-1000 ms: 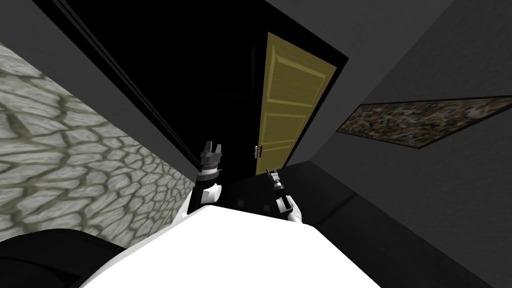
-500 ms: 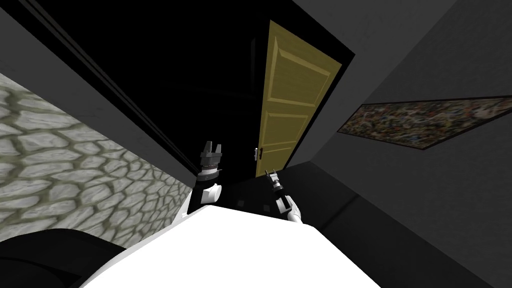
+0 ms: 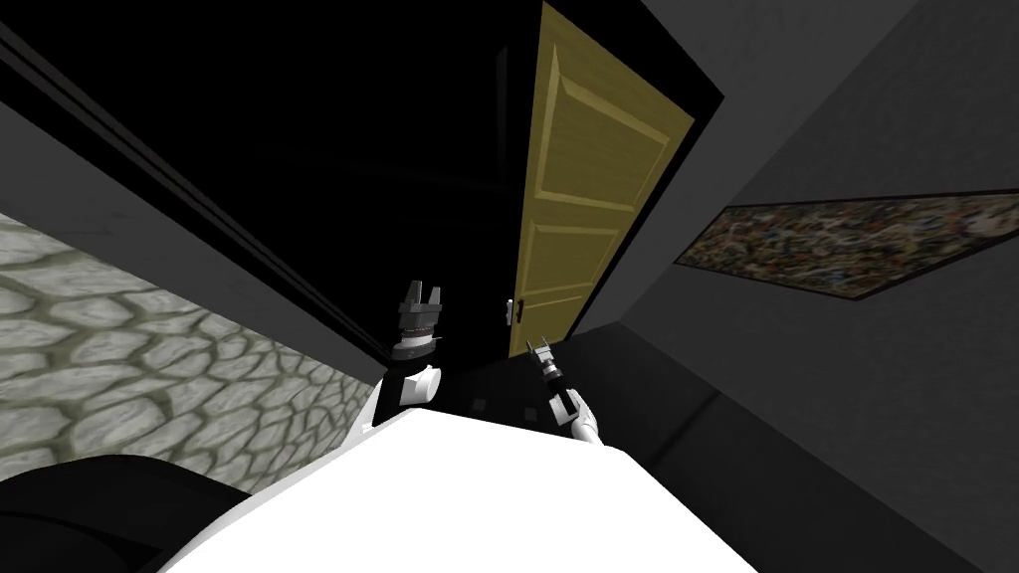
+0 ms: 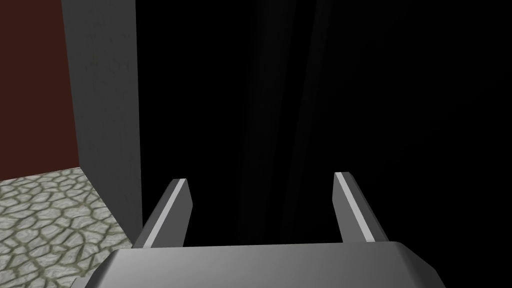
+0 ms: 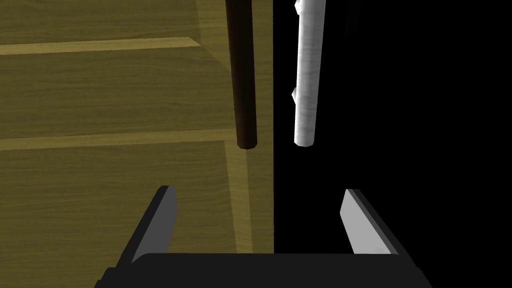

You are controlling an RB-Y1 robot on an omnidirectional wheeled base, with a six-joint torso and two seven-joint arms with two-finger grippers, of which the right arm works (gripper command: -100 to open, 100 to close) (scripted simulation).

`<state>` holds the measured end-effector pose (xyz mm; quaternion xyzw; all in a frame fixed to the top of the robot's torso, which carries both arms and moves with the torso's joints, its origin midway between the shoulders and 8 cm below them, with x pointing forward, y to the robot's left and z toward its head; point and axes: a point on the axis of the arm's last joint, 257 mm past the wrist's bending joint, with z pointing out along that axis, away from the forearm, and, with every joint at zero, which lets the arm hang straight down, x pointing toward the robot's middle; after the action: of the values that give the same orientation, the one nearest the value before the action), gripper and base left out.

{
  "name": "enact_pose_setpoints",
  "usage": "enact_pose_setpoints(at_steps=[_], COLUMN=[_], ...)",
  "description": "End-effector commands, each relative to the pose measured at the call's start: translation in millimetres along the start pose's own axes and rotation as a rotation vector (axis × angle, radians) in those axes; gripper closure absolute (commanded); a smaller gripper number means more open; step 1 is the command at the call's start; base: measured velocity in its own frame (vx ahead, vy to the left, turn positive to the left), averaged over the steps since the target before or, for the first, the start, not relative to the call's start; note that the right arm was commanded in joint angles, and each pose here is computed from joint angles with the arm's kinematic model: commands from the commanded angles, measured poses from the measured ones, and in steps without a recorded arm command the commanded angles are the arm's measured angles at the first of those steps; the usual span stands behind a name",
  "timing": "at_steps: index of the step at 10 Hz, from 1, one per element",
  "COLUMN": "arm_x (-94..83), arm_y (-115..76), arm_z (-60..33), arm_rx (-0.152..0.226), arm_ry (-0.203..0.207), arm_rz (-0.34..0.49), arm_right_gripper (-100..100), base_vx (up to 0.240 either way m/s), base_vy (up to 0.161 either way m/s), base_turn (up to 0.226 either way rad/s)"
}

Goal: Pull the door open

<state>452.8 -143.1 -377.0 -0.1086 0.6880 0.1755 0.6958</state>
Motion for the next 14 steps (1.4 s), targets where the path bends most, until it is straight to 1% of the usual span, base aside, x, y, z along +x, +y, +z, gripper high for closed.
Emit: enact_pose_setpoints(at_steps=[1, 5, 6, 7, 9, 11, 14], arm_x=[6.0, 14.3, 13.4, 15.9, 18.0, 22.8, 34.7], arm_y=[2.3, 5.3, 4.7, -0.4, -4.8, -14.8, -41.3], arm_z=[-0.9, -0.4, -0.4, -3.8, -6.8, -13.8, -33.6], arm_rx=[-0.01, -0.026, -0.024, -0.013, -0.004, 0.018, 0.078], arm_ry=[0.012, 0.03, 0.028, 0.035, 0.041, 0.055, 0.091], arm_rz=[-0.035, -0.086, -0.08, -0.084, -0.086, -0.09, -0.101], arm_right_gripper=[-100, -100, -100, -100, -100, -100, -100], base_vx=[0.155, 0.189, 0.086, -0.084, -0.161, -0.179, -0.194], base_vy=[0.038, 0.055, 0.025, -0.039, -0.029, -0.052, -0.038], base_turn=[-0.036, -0.029, -0.005, 0.038, 0.023, 0.034, 0.045])
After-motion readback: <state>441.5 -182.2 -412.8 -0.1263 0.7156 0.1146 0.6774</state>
